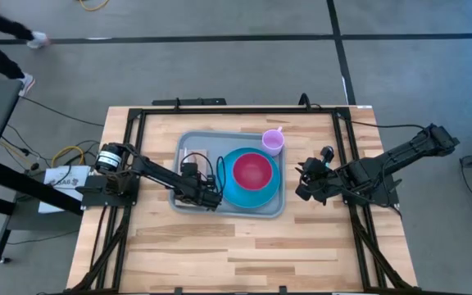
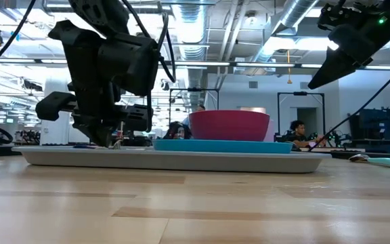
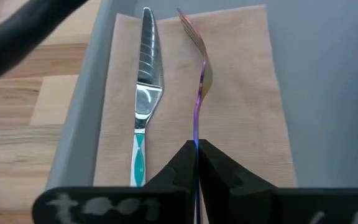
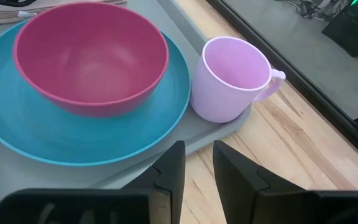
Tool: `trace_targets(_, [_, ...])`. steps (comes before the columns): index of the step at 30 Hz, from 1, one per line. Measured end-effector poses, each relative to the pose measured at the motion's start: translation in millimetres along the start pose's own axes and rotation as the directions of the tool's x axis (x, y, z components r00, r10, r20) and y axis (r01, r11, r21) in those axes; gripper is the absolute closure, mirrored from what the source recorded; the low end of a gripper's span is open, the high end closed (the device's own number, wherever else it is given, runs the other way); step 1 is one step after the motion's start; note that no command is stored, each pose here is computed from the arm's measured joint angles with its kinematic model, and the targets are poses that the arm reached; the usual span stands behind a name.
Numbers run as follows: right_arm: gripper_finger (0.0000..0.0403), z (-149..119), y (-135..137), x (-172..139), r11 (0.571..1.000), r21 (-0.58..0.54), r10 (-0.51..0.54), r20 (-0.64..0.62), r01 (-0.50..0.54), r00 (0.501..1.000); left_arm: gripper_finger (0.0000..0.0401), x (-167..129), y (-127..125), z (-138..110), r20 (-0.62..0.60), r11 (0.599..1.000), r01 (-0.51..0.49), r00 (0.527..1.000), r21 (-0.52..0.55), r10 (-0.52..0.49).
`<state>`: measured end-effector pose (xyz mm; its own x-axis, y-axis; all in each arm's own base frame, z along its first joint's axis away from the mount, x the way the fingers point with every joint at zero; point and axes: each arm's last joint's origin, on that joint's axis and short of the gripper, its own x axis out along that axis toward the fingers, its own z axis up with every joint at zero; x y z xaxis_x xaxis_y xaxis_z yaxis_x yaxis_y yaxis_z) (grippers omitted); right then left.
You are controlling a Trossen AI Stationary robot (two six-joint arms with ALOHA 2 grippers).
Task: Set up tray
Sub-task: Adjust the fork on the brown napkin
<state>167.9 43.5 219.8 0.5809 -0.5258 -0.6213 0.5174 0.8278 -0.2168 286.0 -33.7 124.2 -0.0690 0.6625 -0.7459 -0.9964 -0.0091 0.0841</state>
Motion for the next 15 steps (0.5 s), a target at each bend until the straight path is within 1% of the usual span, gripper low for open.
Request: trace_targets(15, [0.0326,0.0,0.0,0.0,1.0,0.0,0.0,0.0,0.0,1.0,0.0401,0.7,-2.2,0.3,-0.006,0.995,0.015,1.0,0.094,-0.015])
